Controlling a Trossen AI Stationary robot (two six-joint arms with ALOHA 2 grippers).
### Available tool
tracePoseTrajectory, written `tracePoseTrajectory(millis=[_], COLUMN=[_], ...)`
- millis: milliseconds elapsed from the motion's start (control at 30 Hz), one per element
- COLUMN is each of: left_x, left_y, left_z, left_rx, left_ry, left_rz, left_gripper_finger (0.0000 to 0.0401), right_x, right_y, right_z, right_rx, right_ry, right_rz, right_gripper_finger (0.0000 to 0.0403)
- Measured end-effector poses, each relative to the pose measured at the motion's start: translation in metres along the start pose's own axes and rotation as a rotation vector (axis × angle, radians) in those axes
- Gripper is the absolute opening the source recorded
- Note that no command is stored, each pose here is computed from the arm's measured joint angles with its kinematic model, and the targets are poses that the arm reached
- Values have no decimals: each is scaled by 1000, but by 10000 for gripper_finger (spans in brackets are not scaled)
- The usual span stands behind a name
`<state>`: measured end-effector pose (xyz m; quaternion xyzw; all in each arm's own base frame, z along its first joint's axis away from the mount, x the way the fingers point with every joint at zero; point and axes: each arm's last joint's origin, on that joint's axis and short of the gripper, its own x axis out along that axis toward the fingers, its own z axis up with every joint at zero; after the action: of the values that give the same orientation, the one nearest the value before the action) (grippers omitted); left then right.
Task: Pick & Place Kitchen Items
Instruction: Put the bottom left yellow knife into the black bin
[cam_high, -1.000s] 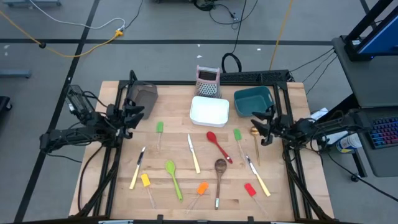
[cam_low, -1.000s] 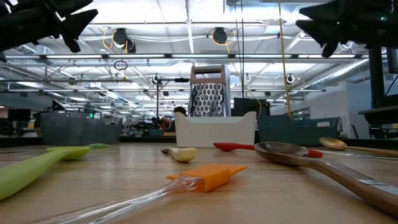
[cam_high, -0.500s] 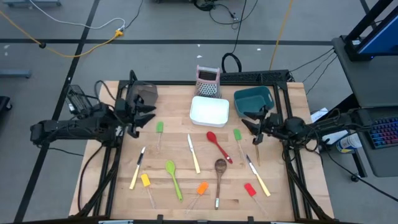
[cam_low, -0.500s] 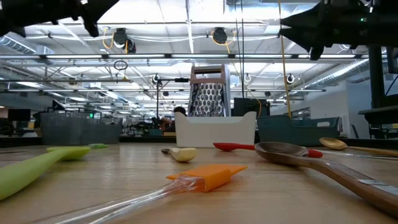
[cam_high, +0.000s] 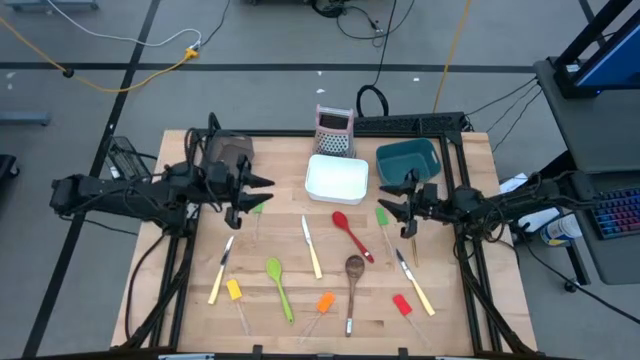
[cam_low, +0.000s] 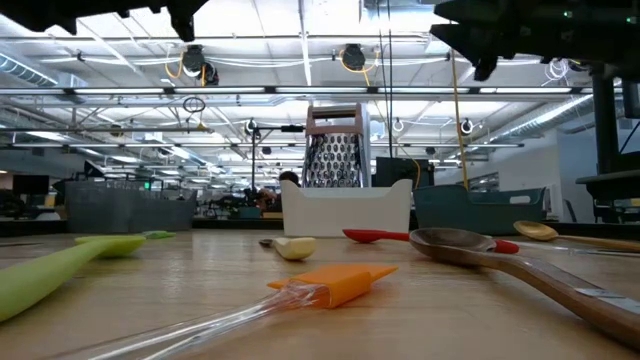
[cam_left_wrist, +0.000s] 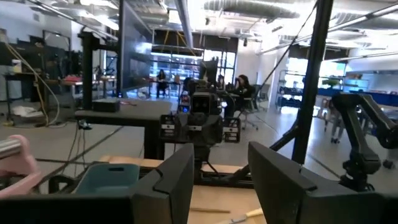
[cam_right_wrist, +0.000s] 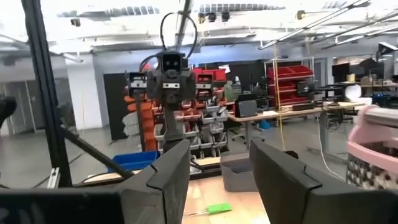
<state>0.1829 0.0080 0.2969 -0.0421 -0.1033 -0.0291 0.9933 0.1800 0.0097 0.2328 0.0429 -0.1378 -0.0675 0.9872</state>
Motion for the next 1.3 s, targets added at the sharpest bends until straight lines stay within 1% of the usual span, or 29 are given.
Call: tracePoseTrajectory(millis=[100, 233, 333, 433, 567, 667, 767, 867, 967, 1033, 1300], left_x=[7, 17, 23, 28, 29, 29, 29, 30, 31, 33, 49], left_y=[-4, -12, -18, -24, -30, -35, -40, -44, -47, -47, -50], left_z=[1, 2, 3, 5, 0, -9, -22, -37, -52, -62, -97], left_rx=[-7, -17, 20, 41, -4, -28, -80, -131, -218, -254, -317], left_ry=[22, 110, 177, 222, 283, 357, 449, 533, 622, 674, 747], left_rz=[-19, -34, -19, 12, 70, 104, 144, 207, 268, 296, 369], left_gripper_finger=[154, 154, 154, 154, 154, 154, 154, 154, 154, 154, 154], right_x=[11, 23, 30, 33, 33, 34, 34, 36, 36, 37, 37], right_y=[3, 6, 9, 10, 10, 11, 10, 11, 11, 11, 11], right_z=[0, 0, 1, 2, -1, -7, -12, -16, -19, -20, -20], right_rx=[-13, -30, -32, -36, -20, -13, -19, -22, -24, -25, -25], right_ry=[45, 111, 137, 132, 157, 197, 229, 244, 256, 260, 259], right_rz=[3, 6, 66, 78, 72, 70, 68, 67, 67, 66, 66], right_gripper_finger=[160, 160, 164, 184, 219, 237, 246, 246, 242, 239, 238])
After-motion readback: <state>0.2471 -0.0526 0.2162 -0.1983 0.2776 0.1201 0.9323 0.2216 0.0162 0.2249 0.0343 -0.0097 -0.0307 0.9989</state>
